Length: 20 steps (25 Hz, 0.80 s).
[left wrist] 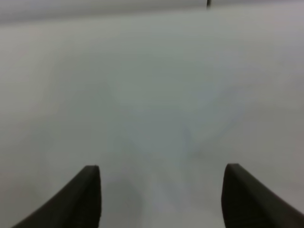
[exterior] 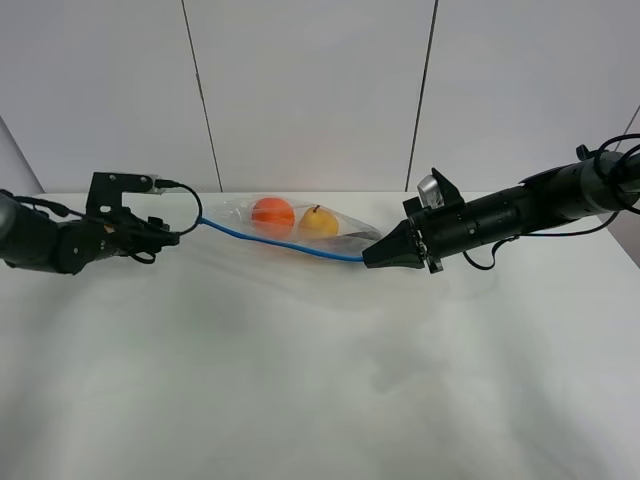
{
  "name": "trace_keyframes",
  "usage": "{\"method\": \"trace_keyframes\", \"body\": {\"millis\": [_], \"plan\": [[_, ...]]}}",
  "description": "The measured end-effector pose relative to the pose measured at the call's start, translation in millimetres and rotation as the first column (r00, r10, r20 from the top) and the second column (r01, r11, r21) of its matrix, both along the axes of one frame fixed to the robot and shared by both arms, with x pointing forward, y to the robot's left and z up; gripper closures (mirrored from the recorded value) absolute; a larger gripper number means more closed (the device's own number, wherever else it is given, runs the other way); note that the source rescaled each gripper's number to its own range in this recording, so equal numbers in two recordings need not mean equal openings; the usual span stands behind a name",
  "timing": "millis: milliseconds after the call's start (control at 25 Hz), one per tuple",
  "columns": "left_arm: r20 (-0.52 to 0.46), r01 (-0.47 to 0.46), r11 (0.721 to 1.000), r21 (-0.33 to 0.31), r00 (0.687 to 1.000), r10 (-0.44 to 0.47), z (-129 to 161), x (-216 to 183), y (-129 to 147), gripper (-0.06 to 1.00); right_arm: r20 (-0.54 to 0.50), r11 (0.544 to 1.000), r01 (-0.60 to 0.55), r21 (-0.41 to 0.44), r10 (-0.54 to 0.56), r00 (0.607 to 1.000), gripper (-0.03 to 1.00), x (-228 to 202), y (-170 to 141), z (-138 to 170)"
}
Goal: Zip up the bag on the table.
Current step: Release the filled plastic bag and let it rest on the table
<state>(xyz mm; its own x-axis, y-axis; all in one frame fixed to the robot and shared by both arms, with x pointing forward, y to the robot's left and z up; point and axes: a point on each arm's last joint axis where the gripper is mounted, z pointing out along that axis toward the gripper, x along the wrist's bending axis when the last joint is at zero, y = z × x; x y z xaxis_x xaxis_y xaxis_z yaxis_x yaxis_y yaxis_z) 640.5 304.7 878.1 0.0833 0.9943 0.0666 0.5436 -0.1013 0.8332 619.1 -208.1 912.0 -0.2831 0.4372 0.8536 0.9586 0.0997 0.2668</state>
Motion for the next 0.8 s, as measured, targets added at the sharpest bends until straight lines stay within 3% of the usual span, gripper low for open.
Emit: {"method": "trace_keyframes", "body": {"millis": [80,160,280,480,640,800], "plan": [[-0.125,-0.01,1.0,0.017,0.992,0.012,6,9,2,0.28,-0.001,1.0,0.0,-0.001,0.0,1.0,0.97,0,0,0],[-0.279,-0.03,0.999,0.042,0.959,0.04,10,12,5,0.27,-0.002,1.0,0.0,0.0,0.0,1.0,0.97,0,0,0],[-0.421,-0.051,0.996,0.075,0.903,0.078,24,18,9,0.19,-0.003,1.0,0.0,0.0,0.0,1.0,0.97,0,0,0],[-0.572,-0.111,0.992,0.061,0.81,0.126,53,25,10,-0.02,-0.003,1.0,0.0,0.0,0.0,1.0,0.97,0,0,0],[-0.677,-0.122,0.992,0.034,0.728,0.112,71,24,7,-0.05,-0.004,1.0,0.0,0.001,0.0,1.0,0.97,0,0,0],[-0.767,-0.062,0.998,-0.018,0.642,0.026,84,18,1,-0.06,-0.004,1.0,0.0,0.001,0.0,1.0,0.97,0,0,0]]}}
